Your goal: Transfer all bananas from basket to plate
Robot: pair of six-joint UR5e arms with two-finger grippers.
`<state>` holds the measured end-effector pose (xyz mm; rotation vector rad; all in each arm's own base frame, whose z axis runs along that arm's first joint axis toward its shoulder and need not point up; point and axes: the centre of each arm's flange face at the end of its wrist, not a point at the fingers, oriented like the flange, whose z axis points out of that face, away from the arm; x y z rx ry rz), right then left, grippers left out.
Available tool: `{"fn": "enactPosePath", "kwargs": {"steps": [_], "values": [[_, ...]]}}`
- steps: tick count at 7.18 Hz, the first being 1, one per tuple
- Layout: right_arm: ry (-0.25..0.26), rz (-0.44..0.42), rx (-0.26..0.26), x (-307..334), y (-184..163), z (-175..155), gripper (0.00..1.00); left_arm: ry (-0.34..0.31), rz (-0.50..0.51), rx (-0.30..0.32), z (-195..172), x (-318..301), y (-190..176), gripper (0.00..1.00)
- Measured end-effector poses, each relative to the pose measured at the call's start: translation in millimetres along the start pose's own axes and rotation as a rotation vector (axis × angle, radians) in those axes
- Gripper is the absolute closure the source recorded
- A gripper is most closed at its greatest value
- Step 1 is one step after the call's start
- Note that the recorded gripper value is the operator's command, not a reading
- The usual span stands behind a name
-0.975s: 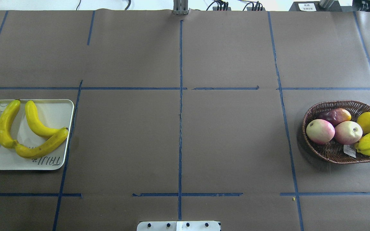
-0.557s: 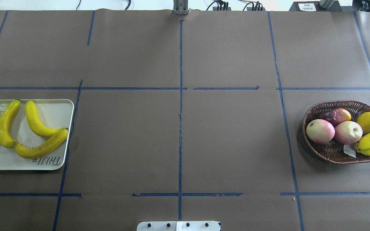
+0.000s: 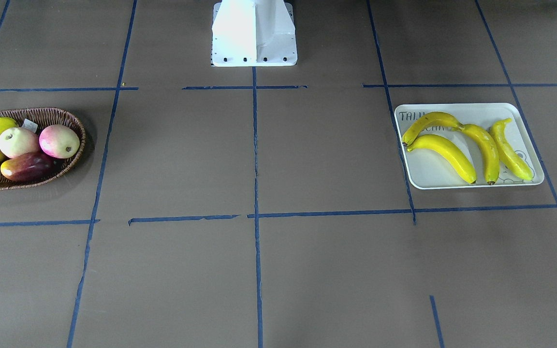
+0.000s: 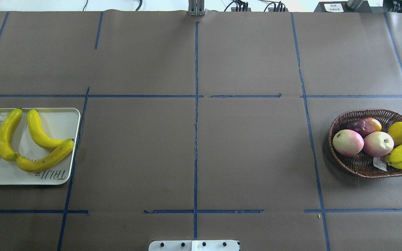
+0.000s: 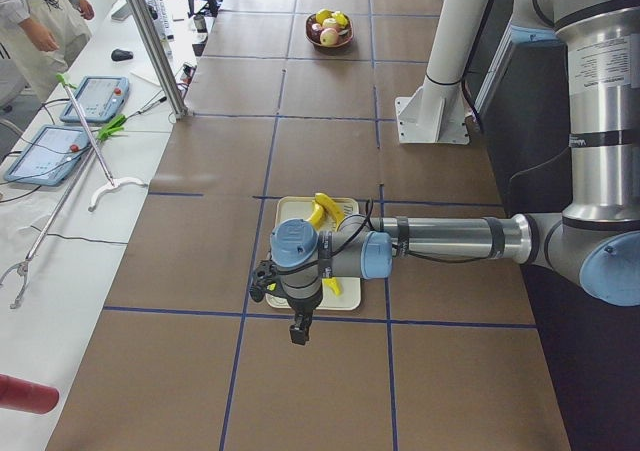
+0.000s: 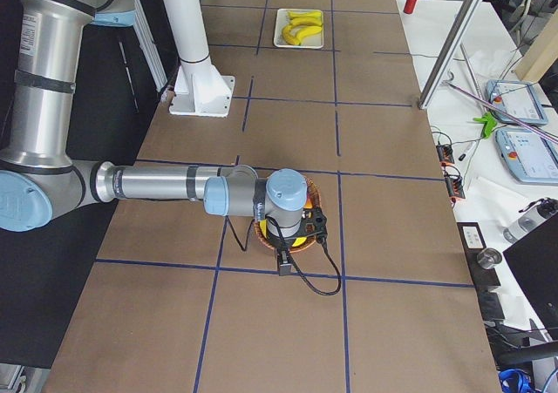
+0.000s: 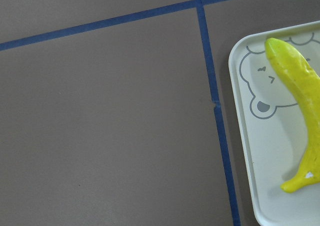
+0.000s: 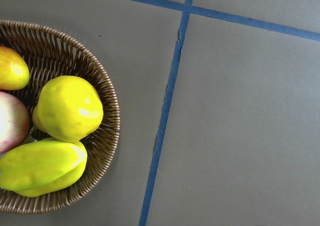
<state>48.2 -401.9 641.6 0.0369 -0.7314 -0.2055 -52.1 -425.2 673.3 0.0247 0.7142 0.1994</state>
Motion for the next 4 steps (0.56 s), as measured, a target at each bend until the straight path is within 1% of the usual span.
{"fn": "enactPosePath", "kwargs": {"steps": [4], "values": [[-0.006,-0.001,0.002,-0.8,-0.2,0.0,0.00,0.000,0.000,0.000,-0.1,0.1,0.0,0.00]]}}
